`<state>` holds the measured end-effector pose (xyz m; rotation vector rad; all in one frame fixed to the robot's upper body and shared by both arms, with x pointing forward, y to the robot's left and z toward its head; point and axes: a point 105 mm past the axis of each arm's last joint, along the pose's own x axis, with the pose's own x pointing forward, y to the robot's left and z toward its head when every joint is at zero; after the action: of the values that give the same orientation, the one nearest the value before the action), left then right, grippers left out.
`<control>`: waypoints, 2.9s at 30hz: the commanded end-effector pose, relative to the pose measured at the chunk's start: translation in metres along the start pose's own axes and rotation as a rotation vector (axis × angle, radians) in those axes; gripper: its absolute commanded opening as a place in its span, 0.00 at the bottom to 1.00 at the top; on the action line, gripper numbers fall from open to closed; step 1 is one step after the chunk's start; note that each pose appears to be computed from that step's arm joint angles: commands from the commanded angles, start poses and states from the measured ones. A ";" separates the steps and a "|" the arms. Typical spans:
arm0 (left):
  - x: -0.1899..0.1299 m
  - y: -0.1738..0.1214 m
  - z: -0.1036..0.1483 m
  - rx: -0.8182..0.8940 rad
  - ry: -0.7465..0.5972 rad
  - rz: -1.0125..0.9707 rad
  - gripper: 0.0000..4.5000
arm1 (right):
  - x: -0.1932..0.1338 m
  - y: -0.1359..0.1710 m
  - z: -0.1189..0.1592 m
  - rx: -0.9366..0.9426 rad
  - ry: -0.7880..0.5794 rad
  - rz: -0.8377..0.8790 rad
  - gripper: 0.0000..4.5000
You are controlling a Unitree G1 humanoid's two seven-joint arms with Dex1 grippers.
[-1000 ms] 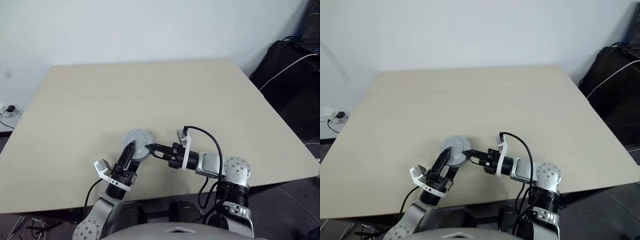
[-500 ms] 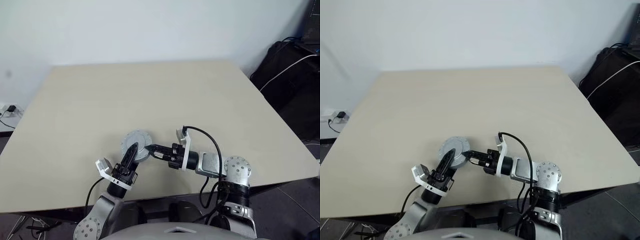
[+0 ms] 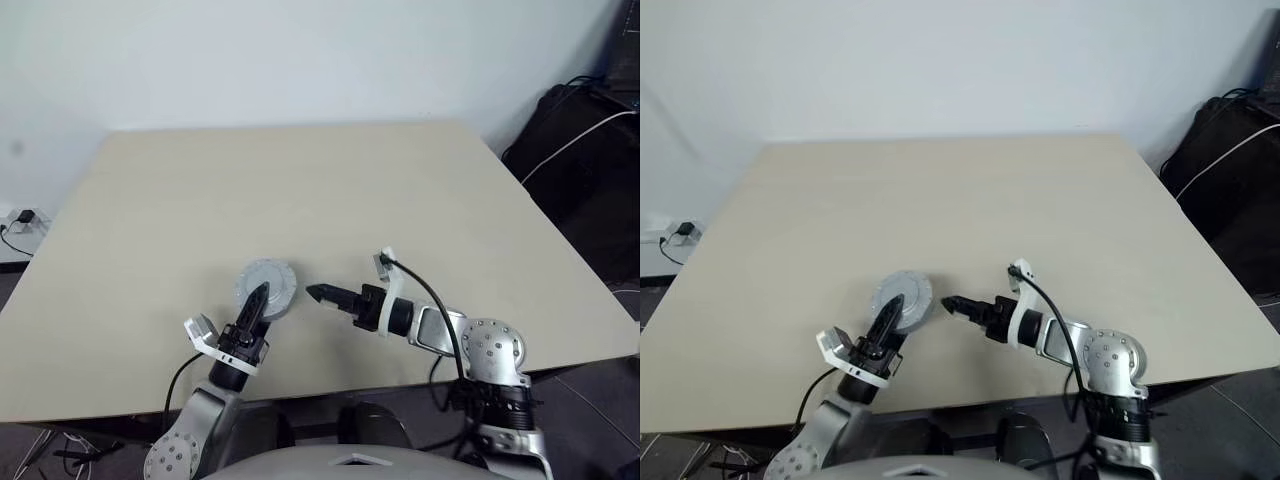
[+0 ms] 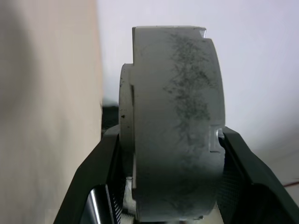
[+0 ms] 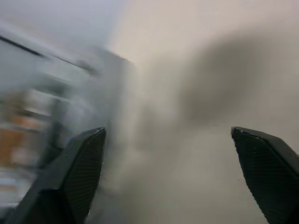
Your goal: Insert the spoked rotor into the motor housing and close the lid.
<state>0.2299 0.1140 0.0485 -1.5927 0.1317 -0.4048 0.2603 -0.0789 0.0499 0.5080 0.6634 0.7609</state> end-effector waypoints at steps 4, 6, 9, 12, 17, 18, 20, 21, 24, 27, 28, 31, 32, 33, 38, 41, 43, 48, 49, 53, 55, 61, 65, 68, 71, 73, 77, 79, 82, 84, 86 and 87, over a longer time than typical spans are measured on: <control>0.029 -0.013 0.026 0.128 -0.088 -0.039 0.46 | -0.005 -0.003 0.008 -0.681 -0.144 -0.153 1.00; 0.034 -0.012 0.033 0.155 -0.099 -0.030 0.46 | -0.007 -0.007 0.009 -0.763 -0.197 -0.193 1.00; 0.045 -0.003 0.048 0.279 -0.131 0.038 0.46 | -0.009 -0.017 0.013 -0.824 -0.293 -0.297 1.00; 0.057 0.008 0.064 0.355 -0.172 0.115 0.46 | -0.009 -0.022 0.014 -0.842 -0.374 -0.366 1.00; 0.079 0.027 0.093 0.440 -0.229 0.266 0.46 | -0.011 -0.033 0.010 -0.861 -0.425 -0.466 1.00; 0.084 0.030 0.097 0.457 -0.231 0.295 0.46 | -0.011 -0.034 0.008 -0.862 -0.422 -0.471 1.00; 0.093 0.033 0.100 0.469 -0.220 0.316 0.46 | -0.013 -0.037 0.005 -0.860 -0.415 -0.486 1.00; 0.098 0.034 0.101 0.464 -0.214 0.326 0.46 | -0.013 -0.038 0.004 -0.855 -0.416 -0.492 1.00; 0.111 0.037 0.102 0.444 -0.197 0.340 0.46 | -0.015 -0.039 0.004 -0.844 -0.422 -0.502 1.00; 0.122 0.036 0.101 0.424 -0.182 0.329 0.46 | -0.015 -0.038 0.004 -0.847 -0.422 -0.504 1.00; 0.125 0.036 0.100 0.415 -0.177 0.325 0.46 | -0.015 -0.037 0.005 -0.848 -0.422 -0.504 1.00; 0.131 0.045 0.096 0.398 -0.144 0.364 0.46 | -0.015 -0.035 0.006 -0.848 -0.420 -0.504 1.00; 0.132 0.047 0.095 0.391 -0.135 0.375 0.46 | -0.015 -0.034 0.006 -0.849 -0.418 -0.504 1.00; 0.132 0.050 0.093 0.384 -0.127 0.389 0.46 | -0.015 -0.034 0.006 -0.847 -0.415 -0.506 1.00; 0.130 0.062 0.085 0.356 -0.085 0.437 0.75 | -0.014 -0.031 0.006 -0.839 -0.404 -0.508 1.00; 0.124 0.067 0.085 0.356 -0.076 0.467 0.97 | -0.014 -0.031 0.005 -0.834 -0.396 -0.509 1.00; 0.116 0.071 0.085 0.359 -0.055 0.492 1.00 | -0.014 -0.032 0.004 -0.830 -0.392 -0.512 1.00; 0.081 0.085 0.082 0.392 0.029 0.604 1.00 | -0.015 -0.035 -0.001 -0.776 -0.370 -0.515 1.00; 0.072 0.088 0.081 0.401 0.047 0.630 1.00 | -0.015 -0.036 -0.002 -0.761 -0.365 -0.513 1.00; 0.030 0.095 0.082 0.539 0.128 0.729 1.00 | -0.016 -0.035 -0.005 -0.714 -0.353 -0.522 1.00; 0.014 0.093 0.081 0.705 0.193 0.750 1.00 | -0.018 -0.036 -0.008 -0.682 -0.339 -0.524 1.00; -0.004 0.074 0.080 1.050 0.207 0.685 1.00 | -0.025 -0.037 -0.008 -0.592 -0.349 -0.532 1.00; -0.003 0.047 0.085 1.355 0.057 0.597 1.00 | -0.038 -0.044 0.000 -0.535 -0.422 -0.624 1.00; -0.004 0.031 0.082 1.531 -0.054 0.529 1.00 | -0.048 -0.048 0.004 -0.520 -0.477 -0.700 1.00; -0.005 0.024 0.073 1.679 -0.087 0.461 1.00 | -0.059 -0.050 0.005 -0.527 -0.536 -0.772 1.00; -0.008 0.023 0.070 1.683 -0.134 0.459 1.00 | -0.065 -0.052 0.003 -0.533 -0.550 -0.810 1.00; -0.009 0.020 0.061 1.704 -0.170 0.389 1.00 | -0.074 -0.056 -0.002 -0.534 -0.564 -0.857 1.00; -0.009 0.020 0.060 1.696 -0.189 0.382 1.00 | -0.076 -0.055 -0.004 -0.545 -0.576 -0.866 1.00; -0.007 0.018 0.060 1.676 -0.199 0.356 1.00 | -0.075 -0.055 -0.007 -0.530 -0.576 -0.863 1.00; -0.007 0.016 0.060 1.666 -0.201 0.341 1.00 | -0.073 -0.056 -0.008 -0.524 -0.574 -0.858 1.00; -0.007 0.017 0.062 1.671 -0.203 0.348 1.00 | -0.071 -0.055 -0.009 -0.519 -0.573 -0.848 1.00; -0.007 0.017 0.062 1.667 -0.205 0.351 1.00 | -0.069 -0.055 -0.009 -0.519 -0.571 -0.842 1.00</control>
<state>0.2439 0.1732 0.0200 0.0652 -0.0438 0.0126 0.2376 -0.1658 0.0227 -0.0784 0.1378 -0.0429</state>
